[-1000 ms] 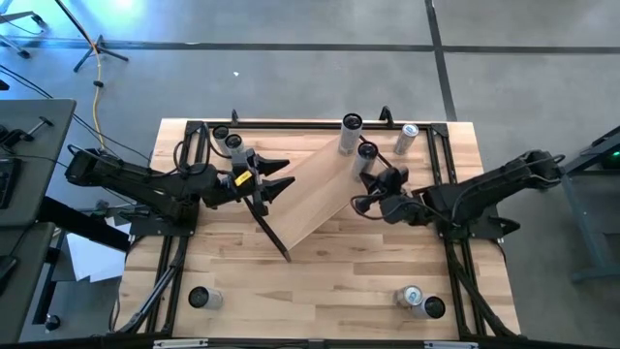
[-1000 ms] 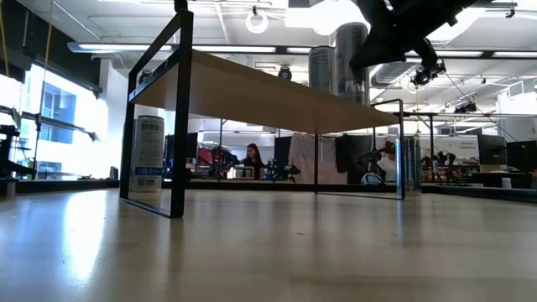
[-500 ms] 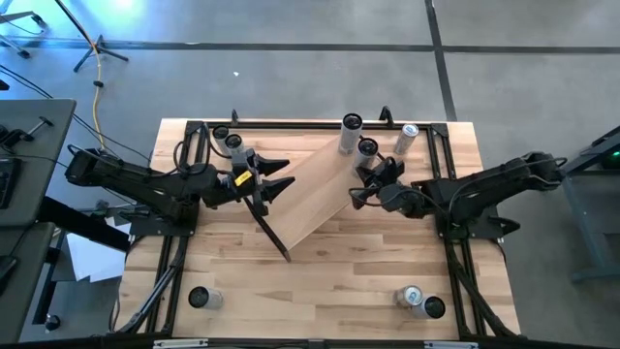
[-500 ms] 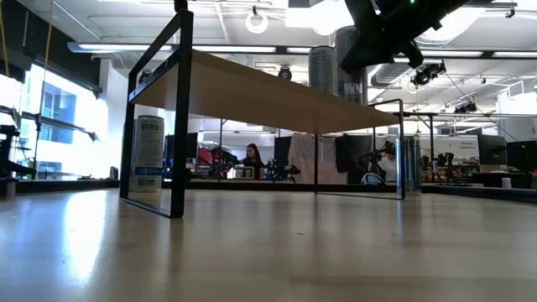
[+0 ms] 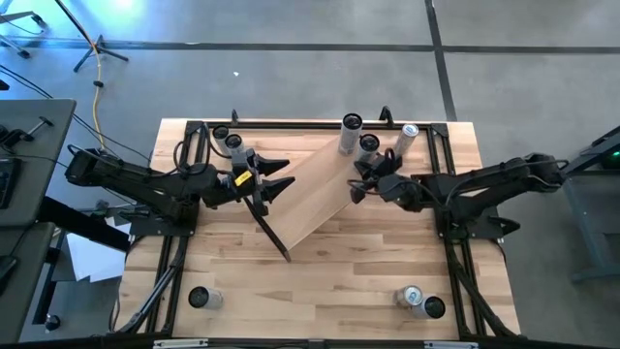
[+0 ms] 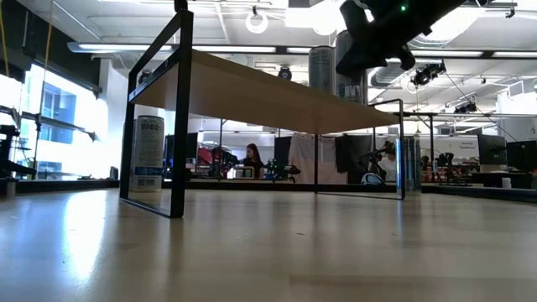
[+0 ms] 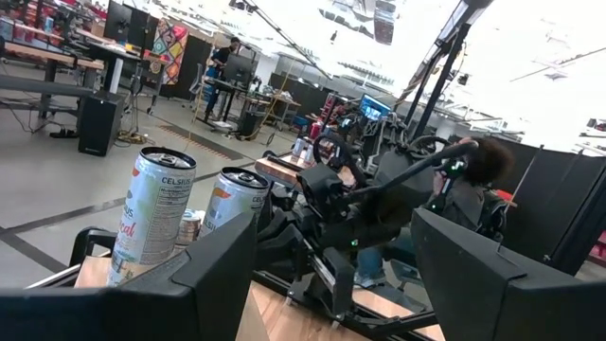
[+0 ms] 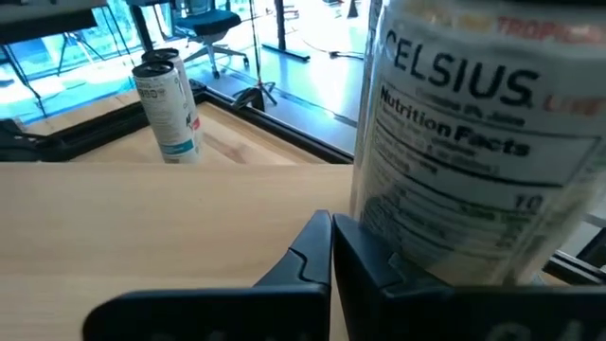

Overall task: Place canned beverage on shelf
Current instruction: Put the white-yellow soda can on the shelf and align it with the other white-yellow soda can

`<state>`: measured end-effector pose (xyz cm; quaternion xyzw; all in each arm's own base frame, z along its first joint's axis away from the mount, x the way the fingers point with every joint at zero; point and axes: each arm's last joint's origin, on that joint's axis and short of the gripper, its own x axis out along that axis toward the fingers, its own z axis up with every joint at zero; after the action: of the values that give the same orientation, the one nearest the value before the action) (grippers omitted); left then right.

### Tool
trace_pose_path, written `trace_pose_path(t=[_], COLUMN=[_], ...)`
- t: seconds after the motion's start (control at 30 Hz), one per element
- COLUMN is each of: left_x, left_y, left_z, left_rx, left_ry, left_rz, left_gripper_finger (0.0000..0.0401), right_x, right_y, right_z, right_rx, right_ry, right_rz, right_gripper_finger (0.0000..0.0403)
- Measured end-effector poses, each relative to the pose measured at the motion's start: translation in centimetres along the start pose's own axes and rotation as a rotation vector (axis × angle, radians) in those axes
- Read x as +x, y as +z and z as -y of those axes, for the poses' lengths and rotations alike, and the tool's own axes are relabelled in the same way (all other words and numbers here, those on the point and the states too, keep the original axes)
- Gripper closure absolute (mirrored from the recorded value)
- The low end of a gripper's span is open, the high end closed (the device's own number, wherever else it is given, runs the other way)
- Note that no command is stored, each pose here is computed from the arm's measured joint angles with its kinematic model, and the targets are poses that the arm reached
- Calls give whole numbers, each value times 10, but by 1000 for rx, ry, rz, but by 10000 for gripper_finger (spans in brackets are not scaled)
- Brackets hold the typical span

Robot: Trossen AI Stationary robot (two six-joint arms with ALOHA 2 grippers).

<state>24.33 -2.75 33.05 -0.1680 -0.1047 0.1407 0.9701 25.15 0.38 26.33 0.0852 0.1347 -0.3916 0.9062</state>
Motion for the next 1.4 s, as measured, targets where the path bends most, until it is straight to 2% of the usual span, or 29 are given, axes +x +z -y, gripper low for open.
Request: trace_pose_path(t=[0.2,0.43,0.6,0.83,1.4], left_x=[0,0,0,0,0], left_y=[0,0,0,0,0], left_z=[0,0,0,0,0], left_rx=[0,0,0,-15,-25], left_ry=[0,0,0,0,0], left_rz=[0,0,0,0,0], left_gripper_finger=[150,150,150,150,150], right_x=[-4,-22,-32,-32,-15], right_y=[3,-2,-12,-16,-8], right_z=[-7,-14,-9,-1,10], right_rx=[-60,-128,-225,-204,-228], right_ry=[89,178,125,35,-14], right_rz=[12,-11,-71,-89,-89], right_gripper_finger=[403,403,403,403,403])
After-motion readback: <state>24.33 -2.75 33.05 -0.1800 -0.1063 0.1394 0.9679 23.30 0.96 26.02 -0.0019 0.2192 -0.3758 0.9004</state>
